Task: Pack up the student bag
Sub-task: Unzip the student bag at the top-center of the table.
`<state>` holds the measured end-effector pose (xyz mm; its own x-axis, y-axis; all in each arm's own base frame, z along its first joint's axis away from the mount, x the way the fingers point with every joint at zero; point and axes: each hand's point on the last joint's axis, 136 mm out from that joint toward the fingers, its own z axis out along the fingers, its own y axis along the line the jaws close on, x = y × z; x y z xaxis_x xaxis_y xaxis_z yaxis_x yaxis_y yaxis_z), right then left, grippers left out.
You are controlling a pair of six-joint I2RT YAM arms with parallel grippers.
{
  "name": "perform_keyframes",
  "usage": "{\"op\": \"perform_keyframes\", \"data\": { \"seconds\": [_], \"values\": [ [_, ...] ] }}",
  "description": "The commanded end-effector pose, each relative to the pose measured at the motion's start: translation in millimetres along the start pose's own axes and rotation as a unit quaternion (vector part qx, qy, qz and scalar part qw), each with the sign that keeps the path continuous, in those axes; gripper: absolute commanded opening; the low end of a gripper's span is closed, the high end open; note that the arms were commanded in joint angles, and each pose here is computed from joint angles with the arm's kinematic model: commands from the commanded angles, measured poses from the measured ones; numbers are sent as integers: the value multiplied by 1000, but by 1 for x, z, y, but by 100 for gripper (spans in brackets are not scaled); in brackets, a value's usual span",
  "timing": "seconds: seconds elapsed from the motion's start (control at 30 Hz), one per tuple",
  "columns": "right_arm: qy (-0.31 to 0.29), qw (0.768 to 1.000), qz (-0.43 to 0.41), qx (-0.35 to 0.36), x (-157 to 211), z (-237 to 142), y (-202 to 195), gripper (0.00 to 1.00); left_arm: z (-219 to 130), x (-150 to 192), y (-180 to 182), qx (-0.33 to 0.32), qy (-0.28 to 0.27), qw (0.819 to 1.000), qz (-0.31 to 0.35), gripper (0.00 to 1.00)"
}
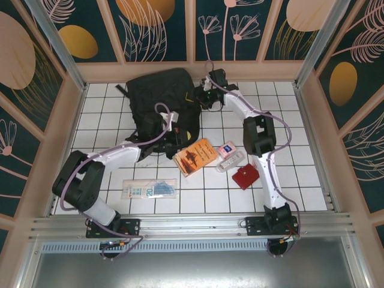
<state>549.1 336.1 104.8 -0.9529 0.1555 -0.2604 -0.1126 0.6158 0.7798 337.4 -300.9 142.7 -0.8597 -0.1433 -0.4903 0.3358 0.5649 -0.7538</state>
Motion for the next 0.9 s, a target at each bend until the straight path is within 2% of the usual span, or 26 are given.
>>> {"op": "perform_keyframes", "data": {
  "seconds": [0.0, 0.07, 0.13, 0.3, 0.4, 0.67, 0.87],
  "values": [
    [33, 997, -39, -54, 9, 3, 44, 58, 14, -24, -50, 86, -18, 996, 18, 0],
    [29, 997, -51, -53, 7, -2, 48, 58, 21, -36, -58, 96, -27, 995, 22, 0],
    [11, 998, -56, -13, 0, -16, 38, 59, 30, -38, -53, 85, -21, 996, 26, 0],
    [-78, 995, -34, 45, -21, -86, 17, 62, 27, -42, -38, 14, -13, 997, 73, 0],
    [-87, 994, -30, 59, -14, -110, 15, 62, 26, -35, -24, -19, 2, 996, 86, 0],
    [-10, 998, -29, 58, 55, -94, 5, 56, 18, -24, -25, -16, 14, 995, 97, 0],
    [13, 997, -36, 60, 81, -81, 3, 51, 18, -22, -24, -12, 18, 995, 97, 0]
  ]
}}
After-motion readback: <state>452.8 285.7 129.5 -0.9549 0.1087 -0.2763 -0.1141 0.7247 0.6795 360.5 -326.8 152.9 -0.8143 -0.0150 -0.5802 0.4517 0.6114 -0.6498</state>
